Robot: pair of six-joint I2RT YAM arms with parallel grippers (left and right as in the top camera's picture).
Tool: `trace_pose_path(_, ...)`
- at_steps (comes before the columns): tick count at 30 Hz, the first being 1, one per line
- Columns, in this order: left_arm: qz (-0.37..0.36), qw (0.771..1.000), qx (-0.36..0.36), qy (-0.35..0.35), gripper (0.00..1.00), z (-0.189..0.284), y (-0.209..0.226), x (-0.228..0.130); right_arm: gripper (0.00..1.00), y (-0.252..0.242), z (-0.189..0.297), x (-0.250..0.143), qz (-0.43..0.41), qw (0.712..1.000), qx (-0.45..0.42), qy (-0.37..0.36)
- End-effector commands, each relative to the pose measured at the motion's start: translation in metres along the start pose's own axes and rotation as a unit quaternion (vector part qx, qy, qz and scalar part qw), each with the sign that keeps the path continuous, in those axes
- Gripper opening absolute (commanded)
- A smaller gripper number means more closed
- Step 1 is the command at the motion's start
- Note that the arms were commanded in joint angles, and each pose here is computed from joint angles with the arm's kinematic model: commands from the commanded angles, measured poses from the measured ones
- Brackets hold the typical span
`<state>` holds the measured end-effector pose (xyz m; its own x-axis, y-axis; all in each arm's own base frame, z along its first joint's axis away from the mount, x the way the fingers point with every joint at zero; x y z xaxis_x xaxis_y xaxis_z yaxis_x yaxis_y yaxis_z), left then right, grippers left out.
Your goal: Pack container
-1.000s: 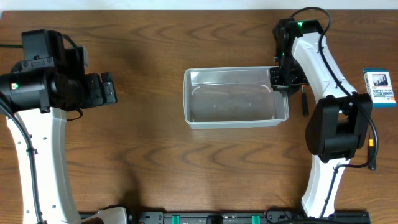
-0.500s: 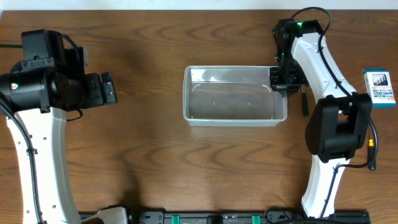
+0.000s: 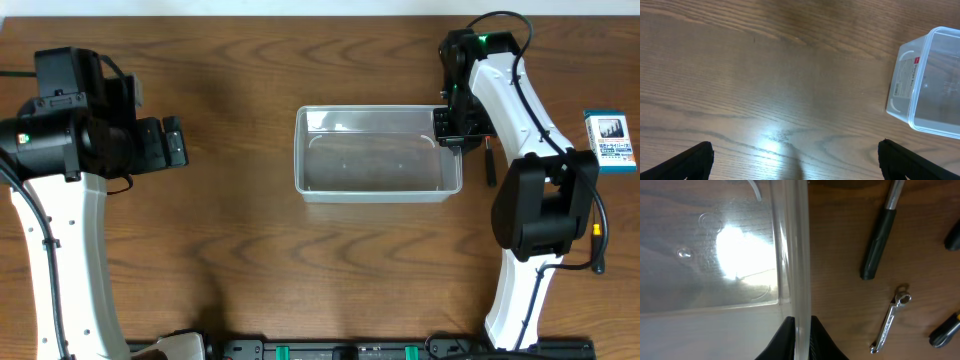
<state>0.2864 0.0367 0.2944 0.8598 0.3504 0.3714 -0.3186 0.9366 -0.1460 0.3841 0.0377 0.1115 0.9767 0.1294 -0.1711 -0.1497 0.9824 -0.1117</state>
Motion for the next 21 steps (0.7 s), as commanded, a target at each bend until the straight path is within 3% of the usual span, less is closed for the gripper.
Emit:
trace_pose_path(1,0.004,1.0,0.004,-0.007,0.98,0.0036,0.0015,0.0035,0.1,-0.0083,0.0012,-0.0012,0.011,1.0,-0.011,-0.005)
trace_pose_path(21,0.004,1.0,0.004,-0.007,0.98,0.0036,0.0016,0.0035,0.09,-0.0104,0.0012,-0.0005,-0.007,1.0,-0.015,-0.006)
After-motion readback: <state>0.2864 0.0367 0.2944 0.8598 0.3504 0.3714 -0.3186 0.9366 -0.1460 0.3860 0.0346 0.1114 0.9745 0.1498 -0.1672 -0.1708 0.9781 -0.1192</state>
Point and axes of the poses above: each gripper's point midway between its finger pads, its own z axis back along the fingers, its own y axis along the line the jaws close on, x = y × z, the point moved 3 cm from there along z, back along the fingers, and after that the axes turned 10 degrees about z, right-handed, at the moved point
